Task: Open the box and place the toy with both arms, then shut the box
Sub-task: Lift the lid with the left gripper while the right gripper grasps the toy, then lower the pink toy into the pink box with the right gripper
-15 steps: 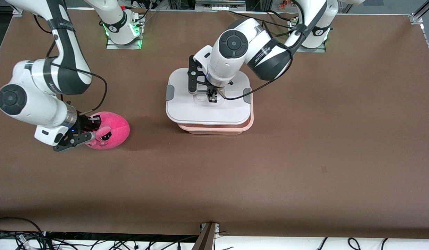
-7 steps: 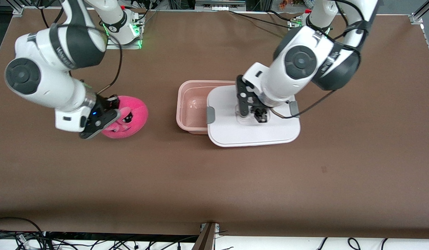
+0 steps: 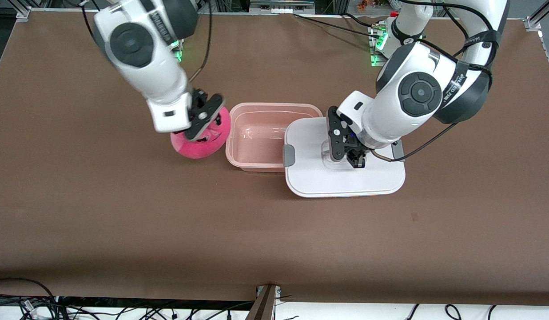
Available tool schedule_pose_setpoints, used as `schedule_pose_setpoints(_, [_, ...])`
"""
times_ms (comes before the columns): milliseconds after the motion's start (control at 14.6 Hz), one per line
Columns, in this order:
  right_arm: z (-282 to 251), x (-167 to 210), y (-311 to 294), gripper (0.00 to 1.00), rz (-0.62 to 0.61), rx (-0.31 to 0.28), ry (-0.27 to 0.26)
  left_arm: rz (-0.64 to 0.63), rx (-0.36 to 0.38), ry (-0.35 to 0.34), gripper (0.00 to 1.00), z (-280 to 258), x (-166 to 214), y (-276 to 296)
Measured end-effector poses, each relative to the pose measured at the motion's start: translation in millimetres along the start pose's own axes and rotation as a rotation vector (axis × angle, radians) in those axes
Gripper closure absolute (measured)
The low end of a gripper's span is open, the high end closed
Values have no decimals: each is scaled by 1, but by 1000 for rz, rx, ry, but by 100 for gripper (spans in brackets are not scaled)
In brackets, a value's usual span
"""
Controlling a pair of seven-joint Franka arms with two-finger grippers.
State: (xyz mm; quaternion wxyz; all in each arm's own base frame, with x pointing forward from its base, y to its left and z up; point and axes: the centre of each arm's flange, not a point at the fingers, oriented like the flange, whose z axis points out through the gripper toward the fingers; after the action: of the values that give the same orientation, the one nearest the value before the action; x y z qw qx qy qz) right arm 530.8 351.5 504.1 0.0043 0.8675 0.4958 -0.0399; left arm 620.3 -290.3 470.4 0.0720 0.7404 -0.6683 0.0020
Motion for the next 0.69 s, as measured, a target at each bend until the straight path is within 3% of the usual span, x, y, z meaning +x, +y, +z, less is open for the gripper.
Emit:
schedule_pose_setpoints(275, [14,34,-56,93,-120,-45,-11,2,27,-38,93,-3,-19,-11])
schedule_pose_setpoints(687, [50,53,-62,93,-204,-68,-42,15,28,-38,93,-3,-16,-9])
